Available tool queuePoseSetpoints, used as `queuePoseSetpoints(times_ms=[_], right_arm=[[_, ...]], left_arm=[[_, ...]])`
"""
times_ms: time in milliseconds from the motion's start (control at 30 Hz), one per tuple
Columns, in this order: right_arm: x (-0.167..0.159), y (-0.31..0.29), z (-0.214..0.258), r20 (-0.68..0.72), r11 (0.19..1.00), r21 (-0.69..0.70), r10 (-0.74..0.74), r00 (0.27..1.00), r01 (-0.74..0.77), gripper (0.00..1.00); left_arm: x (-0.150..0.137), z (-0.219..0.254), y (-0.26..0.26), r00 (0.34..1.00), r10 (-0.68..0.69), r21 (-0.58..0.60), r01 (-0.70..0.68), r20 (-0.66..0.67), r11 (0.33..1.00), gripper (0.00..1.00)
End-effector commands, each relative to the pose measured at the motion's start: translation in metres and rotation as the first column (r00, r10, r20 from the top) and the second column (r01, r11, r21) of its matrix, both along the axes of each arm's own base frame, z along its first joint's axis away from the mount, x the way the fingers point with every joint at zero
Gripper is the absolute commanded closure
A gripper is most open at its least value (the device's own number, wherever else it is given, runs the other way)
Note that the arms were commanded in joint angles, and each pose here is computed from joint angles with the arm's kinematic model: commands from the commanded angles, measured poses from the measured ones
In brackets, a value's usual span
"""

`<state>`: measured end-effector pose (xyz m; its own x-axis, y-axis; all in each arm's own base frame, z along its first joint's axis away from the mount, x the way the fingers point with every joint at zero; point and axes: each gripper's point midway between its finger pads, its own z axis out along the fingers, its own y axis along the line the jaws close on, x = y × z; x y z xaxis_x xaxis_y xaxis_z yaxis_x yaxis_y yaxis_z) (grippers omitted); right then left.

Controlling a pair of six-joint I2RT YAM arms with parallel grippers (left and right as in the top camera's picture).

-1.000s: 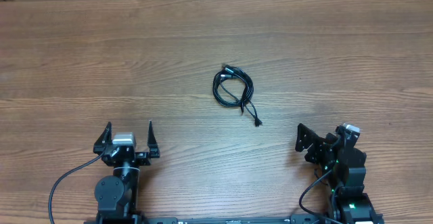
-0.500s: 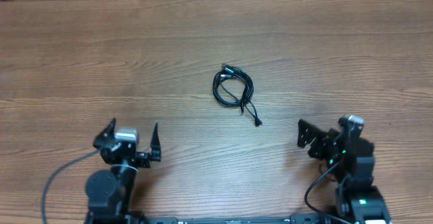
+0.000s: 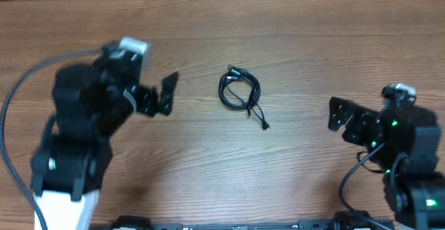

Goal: Untangle cables
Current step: 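Reach the left gripper to the black cable bundle and grasp it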

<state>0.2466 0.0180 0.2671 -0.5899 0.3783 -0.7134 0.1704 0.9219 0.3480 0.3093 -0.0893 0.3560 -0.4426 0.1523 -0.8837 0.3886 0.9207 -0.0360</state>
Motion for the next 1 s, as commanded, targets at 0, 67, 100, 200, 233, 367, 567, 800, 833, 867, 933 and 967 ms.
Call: queuePoseSetpoints(times_ms=[0,67,100,200,233,367,567,800,833,867,933,967], right_arm=[[0.005,0.010,0.036,0.051,0.998,0.014,0.062,0.997,-0.063,0.00],[0.008,0.013,0.043,0.059,0.997,0.018,0.077,0.995,-0.078,0.00],[0.009,0.015,0.044,0.063,0.996,0.025,0.085,0.994,-0.086,0.00],[0.009,0.023,0.044,0.060,0.991,0.053,0.122,0.991,-0.125,0.00],[0.008,0.028,0.043,0.055,0.986,0.070,0.148,0.987,-0.152,0.00],[0.006,0.031,0.041,0.045,0.983,0.084,0.162,0.986,-0.165,0.00],[0.002,0.015,0.023,-0.044,0.996,0.038,0.084,0.995,-0.083,0.00],[-0.003,0.013,0.017,-0.076,0.997,0.024,0.078,0.994,-0.077,0.00],[-0.004,0.013,0.016,-0.078,0.997,0.022,0.079,0.994,-0.078,0.00],[-0.004,0.013,0.016,-0.080,0.997,0.023,0.079,0.994,-0.078,0.00],[-0.005,0.013,0.015,-0.086,0.997,0.023,0.079,0.993,-0.078,0.00],[-0.006,0.012,0.014,-0.089,0.997,0.022,0.079,0.993,-0.077,0.00]], left_arm=[[0.016,0.026,-0.026,0.999,-0.039,0.047,0.040,-0.035,0.998,0.00],[0.019,0.017,-0.047,0.988,-0.082,0.079,0.092,-0.128,0.993,0.00],[0.020,0.013,-0.055,0.982,-0.103,0.082,0.117,-0.156,0.990,0.00],[0.016,-0.006,-0.094,0.938,-0.229,0.017,0.242,-0.261,0.970,0.00],[0.017,-0.014,-0.108,0.919,-0.270,-0.015,0.277,-0.286,0.961,0.00],[0.038,-0.054,-0.119,0.900,-0.147,-0.010,0.156,-0.411,0.988,0.00],[0.075,-0.140,-0.123,0.812,0.048,0.078,-0.003,-0.582,0.997,0.00],[0.102,-0.221,-0.139,0.704,0.117,0.078,-0.087,-0.701,0.993,0.00],[0.103,-0.228,-0.153,0.689,0.056,0.020,-0.060,-0.723,0.998,0.00],[0.100,-0.231,-0.162,0.669,0.007,-0.025,-0.038,-0.743,0.999,0.00],[0.098,-0.237,-0.174,0.646,-0.052,-0.079,-0.012,-0.761,0.997,0.02],[0.099,-0.241,-0.174,0.641,-0.042,-0.077,-0.026,-0.767,0.997,0.05]])
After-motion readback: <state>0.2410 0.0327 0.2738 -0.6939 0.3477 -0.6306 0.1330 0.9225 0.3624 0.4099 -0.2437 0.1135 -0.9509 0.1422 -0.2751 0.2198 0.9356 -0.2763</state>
